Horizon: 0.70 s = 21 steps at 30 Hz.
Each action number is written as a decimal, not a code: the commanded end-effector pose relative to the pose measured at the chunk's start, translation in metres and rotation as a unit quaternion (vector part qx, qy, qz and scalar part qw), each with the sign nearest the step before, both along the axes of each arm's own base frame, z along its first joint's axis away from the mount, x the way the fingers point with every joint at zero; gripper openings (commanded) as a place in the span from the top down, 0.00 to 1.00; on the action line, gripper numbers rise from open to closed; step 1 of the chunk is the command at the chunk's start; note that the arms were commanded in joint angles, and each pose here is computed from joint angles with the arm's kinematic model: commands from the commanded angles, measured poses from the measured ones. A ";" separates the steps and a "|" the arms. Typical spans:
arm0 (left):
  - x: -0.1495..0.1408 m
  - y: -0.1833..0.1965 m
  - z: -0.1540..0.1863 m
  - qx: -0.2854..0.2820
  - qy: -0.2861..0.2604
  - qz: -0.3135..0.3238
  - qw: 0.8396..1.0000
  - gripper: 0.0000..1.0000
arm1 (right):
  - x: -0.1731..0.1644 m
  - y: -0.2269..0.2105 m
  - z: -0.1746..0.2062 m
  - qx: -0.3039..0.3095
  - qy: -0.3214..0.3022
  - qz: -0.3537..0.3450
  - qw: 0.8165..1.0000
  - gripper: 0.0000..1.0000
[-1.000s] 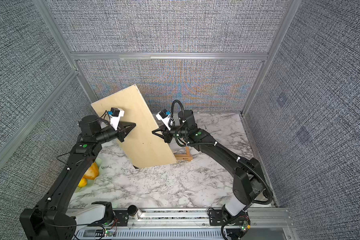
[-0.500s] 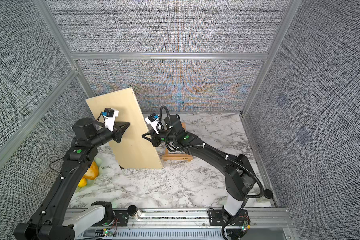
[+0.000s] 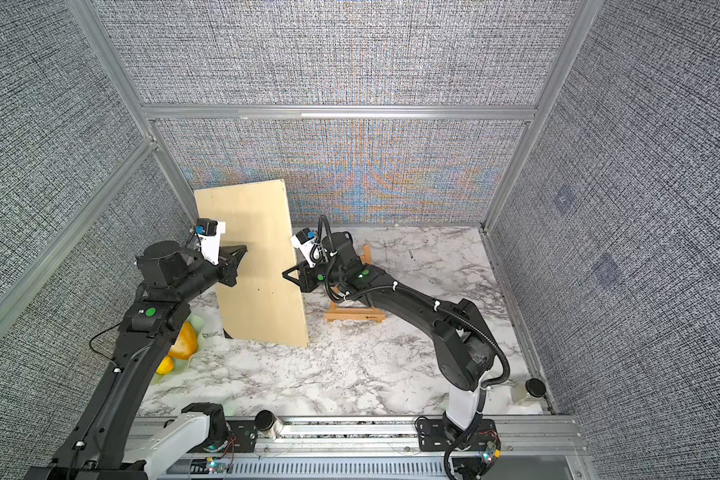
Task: Disassemble the easel
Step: Place the drawing board at the center of the board.
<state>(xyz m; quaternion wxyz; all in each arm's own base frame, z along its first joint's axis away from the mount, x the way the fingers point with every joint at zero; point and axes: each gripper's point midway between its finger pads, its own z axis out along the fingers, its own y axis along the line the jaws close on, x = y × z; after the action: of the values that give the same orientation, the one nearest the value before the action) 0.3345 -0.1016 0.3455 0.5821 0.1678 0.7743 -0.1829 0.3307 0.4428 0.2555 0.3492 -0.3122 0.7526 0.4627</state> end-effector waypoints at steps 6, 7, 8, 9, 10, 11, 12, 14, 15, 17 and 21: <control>0.002 0.004 0.000 -0.010 0.006 0.009 1.000 0.97 | 0.005 -0.005 -0.049 -0.083 0.027 -0.006 0.996 1.00; 0.002 0.004 -0.001 -0.010 0.007 0.009 1.000 0.97 | 0.006 -0.005 -0.052 -0.088 0.032 -0.007 0.996 1.00; 0.002 0.004 -0.001 -0.010 0.008 0.009 1.000 0.97 | 0.007 -0.005 -0.055 -0.093 0.037 -0.007 0.995 1.00; 0.003 0.005 -0.001 -0.010 0.008 0.009 1.000 0.97 | 0.008 -0.006 -0.059 -0.098 0.044 -0.006 0.994 1.00; 0.003 0.005 -0.001 -0.010 0.008 0.010 1.000 0.97 | 0.009 -0.007 -0.063 -0.103 0.049 -0.008 0.993 1.00; 0.002 0.005 0.000 -0.010 0.006 0.009 1.000 0.97 | 0.012 -0.008 -0.066 -0.106 0.053 -0.011 0.993 1.00; 0.002 0.005 0.001 -0.010 0.004 0.008 1.000 0.97 | 0.013 -0.010 -0.068 -0.110 0.056 -0.012 0.992 1.00; 0.001 0.005 0.002 -0.010 0.003 0.009 1.000 0.97 | 0.019 -0.014 -0.075 -0.117 0.066 -0.018 0.991 1.00; 0.001 0.005 0.001 -0.009 0.004 0.010 1.000 0.97 | 0.022 -0.016 -0.078 -0.119 0.072 -0.019 0.990 1.00; 0.002 0.006 0.001 -0.008 0.004 0.011 1.000 0.97 | 0.028 -0.018 -0.085 -0.127 0.087 -0.020 0.988 1.00; 0.003 0.005 -0.001 -0.008 0.005 0.010 1.000 0.97 | 0.038 -0.020 -0.101 -0.139 0.097 -0.024 0.985 1.00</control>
<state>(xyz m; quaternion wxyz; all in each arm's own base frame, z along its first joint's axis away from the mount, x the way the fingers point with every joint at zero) 0.3373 -0.0950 0.3444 0.5810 0.1527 0.7785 -0.1819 0.3709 0.4470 0.2150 0.2746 -0.2698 0.7927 0.4728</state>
